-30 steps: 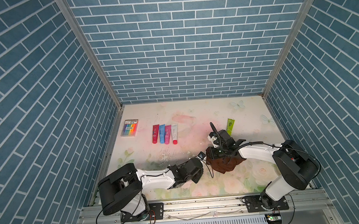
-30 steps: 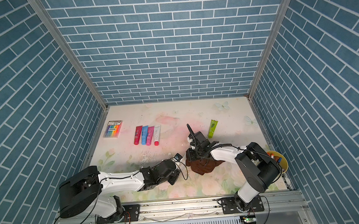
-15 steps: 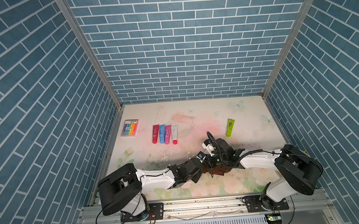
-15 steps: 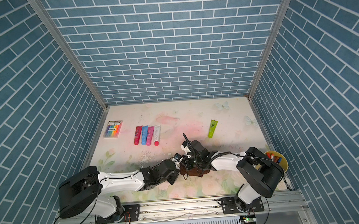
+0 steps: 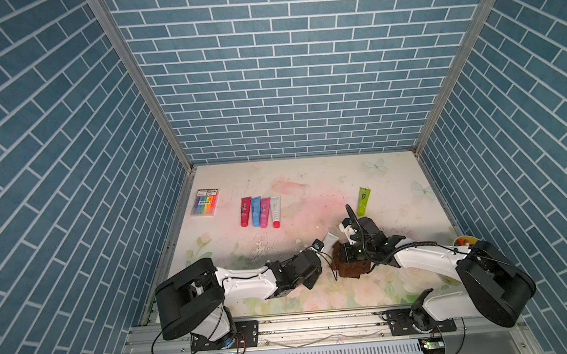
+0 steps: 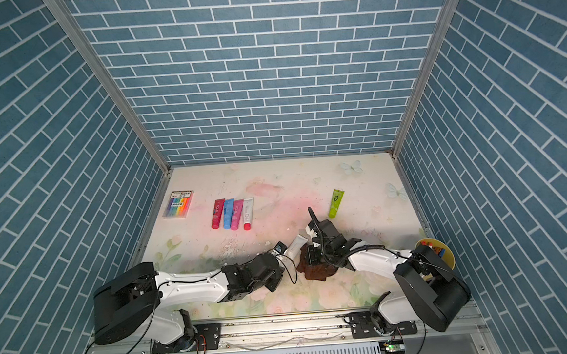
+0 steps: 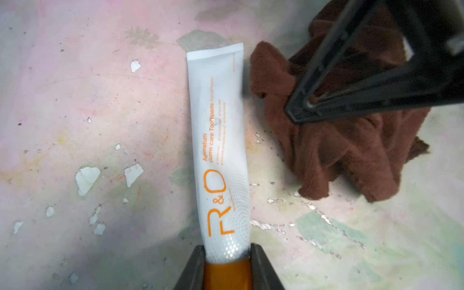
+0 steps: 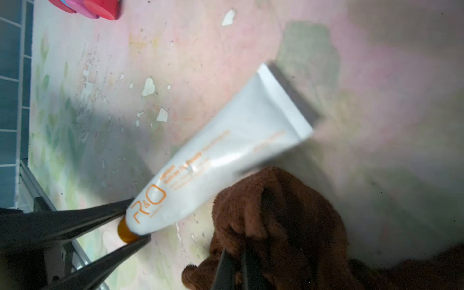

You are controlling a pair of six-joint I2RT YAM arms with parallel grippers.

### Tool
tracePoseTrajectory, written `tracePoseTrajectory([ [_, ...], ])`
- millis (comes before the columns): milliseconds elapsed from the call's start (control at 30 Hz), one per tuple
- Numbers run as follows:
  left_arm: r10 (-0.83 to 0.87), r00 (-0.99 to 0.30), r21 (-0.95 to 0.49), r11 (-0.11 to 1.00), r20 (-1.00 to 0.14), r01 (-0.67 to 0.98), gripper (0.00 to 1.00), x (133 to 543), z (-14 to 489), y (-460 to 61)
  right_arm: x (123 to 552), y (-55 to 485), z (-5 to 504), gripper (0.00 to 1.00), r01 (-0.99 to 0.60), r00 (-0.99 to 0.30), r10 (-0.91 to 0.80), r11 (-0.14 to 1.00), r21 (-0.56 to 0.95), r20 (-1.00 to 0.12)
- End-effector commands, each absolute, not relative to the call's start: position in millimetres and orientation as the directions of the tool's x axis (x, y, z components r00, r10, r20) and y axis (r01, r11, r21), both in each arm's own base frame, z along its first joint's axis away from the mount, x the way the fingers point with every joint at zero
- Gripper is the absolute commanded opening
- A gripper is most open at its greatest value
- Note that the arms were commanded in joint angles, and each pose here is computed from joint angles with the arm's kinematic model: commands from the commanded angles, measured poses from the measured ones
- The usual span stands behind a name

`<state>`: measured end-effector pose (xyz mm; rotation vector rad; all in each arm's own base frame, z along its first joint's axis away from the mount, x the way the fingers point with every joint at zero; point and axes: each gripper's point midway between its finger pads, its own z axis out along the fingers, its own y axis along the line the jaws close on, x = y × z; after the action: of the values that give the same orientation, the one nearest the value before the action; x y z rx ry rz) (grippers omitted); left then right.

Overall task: Wipe the surface of the toothpaste tube
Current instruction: Move the toothpaste to the center of the board.

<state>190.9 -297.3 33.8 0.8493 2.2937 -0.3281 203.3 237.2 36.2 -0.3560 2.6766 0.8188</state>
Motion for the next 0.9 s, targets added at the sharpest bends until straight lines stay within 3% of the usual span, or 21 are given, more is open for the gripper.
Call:
tracePoseTrajectory([
  [0,0.441,-0.635,0.059,0.847,-0.635,0.529,0.0,205.4,31.8,-281.1,182.8,209.7,21.8,0.0,-0.269,-0.946,-0.158,0.868,0.418,-0.282],
  [533,0.082,-0.762,-0.051,0.988,-0.643,0.149,0.0,327.5,48.8,-245.5,158.8,190.3,39.7,0.0,-0.348,-0.917,-0.23,0.86,0.373,-0.326],
  [867,0.008,-0.781,-0.016,1.0,-0.625,0.023,0.0,364.2,46.0,-214.0,162.0,186.4,38.7,0.0,-0.336,-0.917,-0.218,0.874,0.352,-0.334],
])
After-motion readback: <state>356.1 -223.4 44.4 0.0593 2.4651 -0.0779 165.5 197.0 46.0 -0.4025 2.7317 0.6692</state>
